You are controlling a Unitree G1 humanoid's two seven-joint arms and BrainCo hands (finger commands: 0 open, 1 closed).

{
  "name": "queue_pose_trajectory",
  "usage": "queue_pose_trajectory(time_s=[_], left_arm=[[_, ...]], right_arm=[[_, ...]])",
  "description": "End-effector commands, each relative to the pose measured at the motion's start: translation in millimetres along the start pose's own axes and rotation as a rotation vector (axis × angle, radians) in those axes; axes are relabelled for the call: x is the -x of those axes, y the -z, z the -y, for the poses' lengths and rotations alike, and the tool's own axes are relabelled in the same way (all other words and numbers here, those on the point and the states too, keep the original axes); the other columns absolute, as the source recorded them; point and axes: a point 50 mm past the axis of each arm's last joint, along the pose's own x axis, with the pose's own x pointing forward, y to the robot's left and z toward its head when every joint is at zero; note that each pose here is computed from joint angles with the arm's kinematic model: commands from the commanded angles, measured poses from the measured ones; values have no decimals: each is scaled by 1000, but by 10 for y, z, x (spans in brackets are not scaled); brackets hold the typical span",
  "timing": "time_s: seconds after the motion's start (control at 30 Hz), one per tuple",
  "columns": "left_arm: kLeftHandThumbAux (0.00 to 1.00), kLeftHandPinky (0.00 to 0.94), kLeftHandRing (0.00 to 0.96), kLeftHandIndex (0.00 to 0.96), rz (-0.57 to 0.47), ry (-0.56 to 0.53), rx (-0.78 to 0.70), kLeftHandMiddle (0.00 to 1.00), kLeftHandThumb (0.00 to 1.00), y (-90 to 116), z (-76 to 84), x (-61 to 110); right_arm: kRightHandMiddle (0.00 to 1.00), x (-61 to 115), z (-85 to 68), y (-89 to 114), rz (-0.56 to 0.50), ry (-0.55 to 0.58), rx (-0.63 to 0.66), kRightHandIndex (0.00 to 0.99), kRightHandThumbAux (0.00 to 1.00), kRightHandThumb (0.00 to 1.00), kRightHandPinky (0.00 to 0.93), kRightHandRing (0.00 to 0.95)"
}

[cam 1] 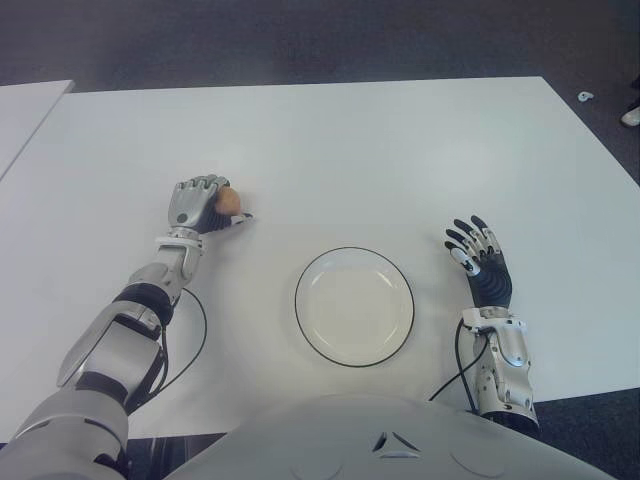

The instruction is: Put the apples into the plate.

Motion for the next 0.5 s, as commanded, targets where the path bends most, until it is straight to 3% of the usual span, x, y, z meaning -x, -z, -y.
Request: queue_pose_trajectory(time_s=[0.03,0.5], left_arm=[[692,750,774,445,-12,78,6,796,744,29,147,162],[693,776,817,444,-24,93,95,836,746,52,132,180]], right_arm=[[213,85,32,112,-67,23,-10,109,710,449,247,224],[217,76,34,115,-70,24,-15,121,709,464,263,230]])
